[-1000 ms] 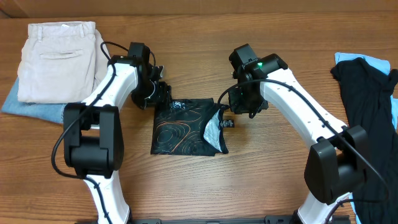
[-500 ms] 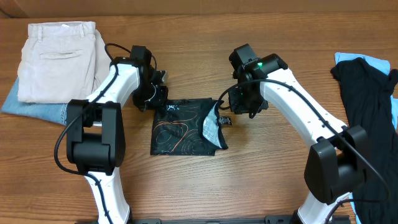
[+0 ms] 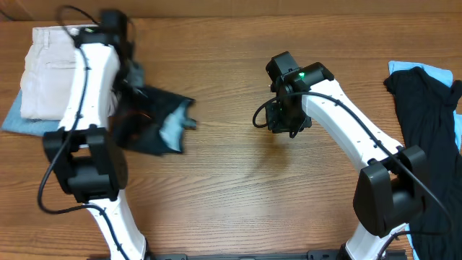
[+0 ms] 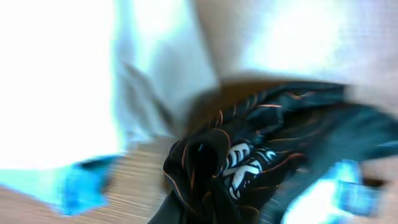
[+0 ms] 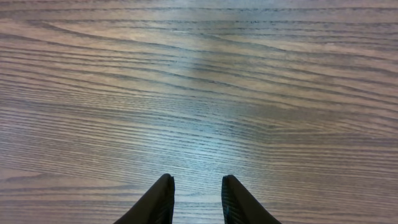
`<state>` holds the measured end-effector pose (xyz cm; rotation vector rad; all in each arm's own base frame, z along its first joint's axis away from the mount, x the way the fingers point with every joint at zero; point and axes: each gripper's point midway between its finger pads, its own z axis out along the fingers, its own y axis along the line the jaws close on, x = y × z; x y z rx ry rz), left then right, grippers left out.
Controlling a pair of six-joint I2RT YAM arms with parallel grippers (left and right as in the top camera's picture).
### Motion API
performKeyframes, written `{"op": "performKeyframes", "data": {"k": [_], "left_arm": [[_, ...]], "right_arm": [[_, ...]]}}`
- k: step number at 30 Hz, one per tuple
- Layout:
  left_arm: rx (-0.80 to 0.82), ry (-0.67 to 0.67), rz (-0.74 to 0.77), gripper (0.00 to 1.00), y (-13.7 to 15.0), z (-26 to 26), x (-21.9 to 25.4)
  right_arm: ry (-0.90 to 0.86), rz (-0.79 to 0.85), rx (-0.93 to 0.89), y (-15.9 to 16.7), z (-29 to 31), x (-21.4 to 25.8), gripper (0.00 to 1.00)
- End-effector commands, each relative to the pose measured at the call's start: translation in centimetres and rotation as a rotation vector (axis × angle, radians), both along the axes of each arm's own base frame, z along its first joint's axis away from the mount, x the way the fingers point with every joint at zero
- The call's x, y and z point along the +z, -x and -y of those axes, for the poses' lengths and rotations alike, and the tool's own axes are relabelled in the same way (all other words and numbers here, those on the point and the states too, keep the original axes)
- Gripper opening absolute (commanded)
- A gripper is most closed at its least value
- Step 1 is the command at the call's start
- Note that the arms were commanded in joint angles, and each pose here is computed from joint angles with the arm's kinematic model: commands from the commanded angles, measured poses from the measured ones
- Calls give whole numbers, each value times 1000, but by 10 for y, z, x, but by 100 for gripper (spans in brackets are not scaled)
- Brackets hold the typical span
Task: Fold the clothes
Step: 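Grasp the folded black jersey's edge with the left gripper and lift, then carry the jersey left and place it on the beige pants stack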
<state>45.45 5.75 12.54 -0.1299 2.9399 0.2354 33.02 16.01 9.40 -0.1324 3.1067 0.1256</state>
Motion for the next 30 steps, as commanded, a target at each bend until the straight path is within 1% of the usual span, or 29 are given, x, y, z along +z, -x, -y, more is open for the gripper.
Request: {"op": "performKeyframes", "data": {"k": [1,4,7,13,16,24,27,30], "left_arm": [[65,-71,141,4,-17,-35,52],[86,-96,210,4,-26,-61,70],[100,-122,256,4,-32,-87,77],[185,-167,393,4,-46,-140,96],[183,-203,446,4,-52,-159,106],[170,-280,531,4,-64,-198,119],[184,-293,538,4,-64,-213,115],[205,-294,520,4,-63,-226,101]], "right_arm": [[-6,30,4,-4,-1,9,29],[-6,28,4,-4,-1,9,29],[-5,25,4,-3,-1,8,29],[1,12,4,0,0,8,29],[2,9,4,1,1,8,29],[3,6,4,2,1,8,30],[4,5,4,2,1,8,30],[3,5,4,2,1,8,31]]}}
